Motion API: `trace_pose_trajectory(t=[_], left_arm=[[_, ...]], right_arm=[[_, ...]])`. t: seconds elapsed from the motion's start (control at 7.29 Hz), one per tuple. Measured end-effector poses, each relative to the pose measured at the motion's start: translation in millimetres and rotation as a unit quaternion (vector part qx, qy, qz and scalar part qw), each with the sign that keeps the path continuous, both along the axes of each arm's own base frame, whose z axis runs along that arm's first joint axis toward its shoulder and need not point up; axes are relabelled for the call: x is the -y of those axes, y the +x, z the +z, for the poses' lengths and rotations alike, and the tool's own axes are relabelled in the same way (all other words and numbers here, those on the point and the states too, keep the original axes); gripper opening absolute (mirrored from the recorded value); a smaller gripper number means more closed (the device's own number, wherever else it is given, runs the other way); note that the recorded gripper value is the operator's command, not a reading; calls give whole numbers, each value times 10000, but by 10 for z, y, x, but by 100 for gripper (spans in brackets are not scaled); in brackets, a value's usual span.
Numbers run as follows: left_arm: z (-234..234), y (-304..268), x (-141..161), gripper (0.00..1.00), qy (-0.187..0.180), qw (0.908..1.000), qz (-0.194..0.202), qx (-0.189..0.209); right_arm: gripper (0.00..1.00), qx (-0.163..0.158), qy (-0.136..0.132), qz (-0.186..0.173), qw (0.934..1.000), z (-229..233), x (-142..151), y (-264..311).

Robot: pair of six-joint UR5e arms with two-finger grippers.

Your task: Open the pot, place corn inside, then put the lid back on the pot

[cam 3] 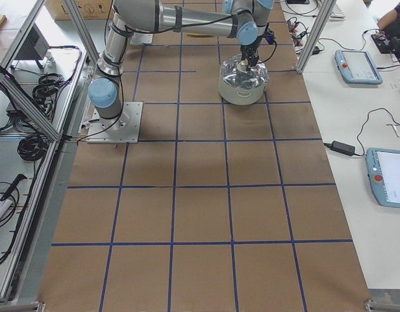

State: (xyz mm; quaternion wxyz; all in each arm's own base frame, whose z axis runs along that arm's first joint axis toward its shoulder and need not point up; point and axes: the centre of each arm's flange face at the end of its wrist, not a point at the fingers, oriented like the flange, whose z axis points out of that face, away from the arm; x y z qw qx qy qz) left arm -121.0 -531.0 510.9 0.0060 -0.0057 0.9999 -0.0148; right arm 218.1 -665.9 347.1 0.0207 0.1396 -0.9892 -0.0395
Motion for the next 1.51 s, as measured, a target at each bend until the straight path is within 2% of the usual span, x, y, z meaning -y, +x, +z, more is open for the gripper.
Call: trace_pose_trajectory(t=[0.27, 0.41, 0.69, 1.1, 1.23, 1.51], left_arm=[[-23, 36, -1, 100, 24, 10000, -3, 7], [-175, 97, 22, 100, 174, 9998, -63, 7], [-702, 235, 146, 100, 424, 9984, -361, -18], [-1538, 642, 75, 100, 640, 9973, -358, -74], [-1755, 703, 17, 100, 666, 9972, -333, -81], [-2208, 737, -104, 100, 706, 9969, -332, -79]], right_arm=[[69, 2, 1, 16, 10000, 2, -7, 24], [63, 5, -9, 25, 10000, 9, -7, 36], [51, 12, -16, 30, 10000, 15, -5, 43], [44, 16, -1, 36, 10000, 52, -7, 46], [44, 10, 36, 42, 10000, 170, -33, 44], [44, 18, 68, 73, 9999, 691, -237, -6]])
